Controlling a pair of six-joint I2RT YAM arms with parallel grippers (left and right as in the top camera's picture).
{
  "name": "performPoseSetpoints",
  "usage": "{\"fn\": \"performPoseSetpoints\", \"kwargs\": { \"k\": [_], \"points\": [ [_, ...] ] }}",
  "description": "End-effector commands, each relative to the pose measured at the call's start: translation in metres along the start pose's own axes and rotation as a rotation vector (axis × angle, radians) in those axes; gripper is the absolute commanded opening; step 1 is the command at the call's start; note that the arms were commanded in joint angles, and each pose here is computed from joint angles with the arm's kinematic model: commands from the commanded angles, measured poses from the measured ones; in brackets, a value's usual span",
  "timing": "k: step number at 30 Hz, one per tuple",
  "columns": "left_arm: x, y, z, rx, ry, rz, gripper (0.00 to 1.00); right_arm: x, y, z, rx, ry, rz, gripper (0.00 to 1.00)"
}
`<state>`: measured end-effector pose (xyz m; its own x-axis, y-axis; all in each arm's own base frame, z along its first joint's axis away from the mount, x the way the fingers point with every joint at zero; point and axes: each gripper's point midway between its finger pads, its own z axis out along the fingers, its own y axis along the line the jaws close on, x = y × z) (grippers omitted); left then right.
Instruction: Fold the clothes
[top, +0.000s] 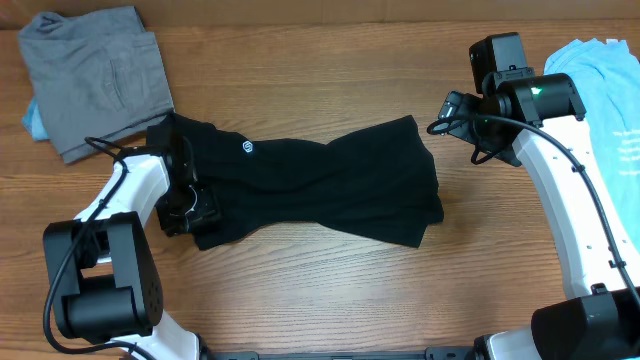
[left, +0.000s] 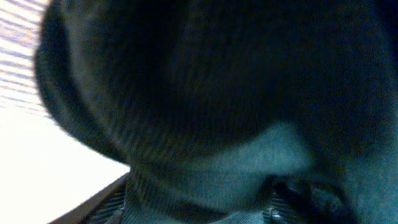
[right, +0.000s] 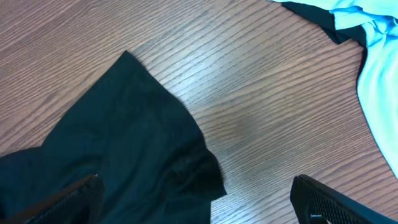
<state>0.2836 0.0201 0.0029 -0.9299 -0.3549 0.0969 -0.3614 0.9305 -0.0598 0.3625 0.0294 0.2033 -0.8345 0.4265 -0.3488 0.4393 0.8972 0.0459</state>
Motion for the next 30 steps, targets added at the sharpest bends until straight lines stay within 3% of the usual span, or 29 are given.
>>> {"fn": "performPoseSetpoints", "kwargs": {
  "k": [1, 3, 5, 8, 11, 15, 21, 26, 30],
  "points": [
    [0.005, -0.001, 0.012, 0.014, 0.043, 0.005, 0.37, -0.002, 0.000, -0.004, -0.007, -0.018, 0.000, 1.00],
    [0.007, 0.000, 0.012, 0.012, 0.050, 0.004, 0.15, -0.004, -0.003, -0.004, 0.006, -0.030, 0.001, 1.00],
    [0.009, 0.001, 0.011, 0.005, 0.060, 0.003, 0.04, -0.007, -0.005, -0.004, 0.021, -0.046, 0.002, 1.00],
    [0.013, 0.002, 0.011, -0.001, 0.073, 0.002, 0.05, -0.014, -0.014, -0.004, 0.048, -0.066, 0.020, 1.00],
    [0.015, 0.003, 0.011, -0.003, 0.080, 0.001, 0.07, -0.019, -0.010, 0.003, -0.046, -0.023, -0.015, 1.00],
    [0.014, 0.003, 0.011, -0.002, 0.078, 0.001, 0.06, -0.011, -0.001, 0.023, -0.142, 0.094, -0.024, 0.90],
    [0.016, 0.003, 0.011, -0.004, 0.084, 0.001, 0.06, 0.026, 0.004, 0.068, -0.136, 0.348, -0.012, 0.90],
    [0.015, 0.003, 0.011, -0.004, 0.084, 0.001, 0.04, 0.044, -0.006, 0.088, -0.101, 0.419, 0.003, 0.90],
    [0.014, 0.003, 0.011, -0.003, 0.079, 0.001, 0.05, 0.067, -0.006, 0.106, -0.164, 0.489, -0.013, 0.80]
  ]
}}
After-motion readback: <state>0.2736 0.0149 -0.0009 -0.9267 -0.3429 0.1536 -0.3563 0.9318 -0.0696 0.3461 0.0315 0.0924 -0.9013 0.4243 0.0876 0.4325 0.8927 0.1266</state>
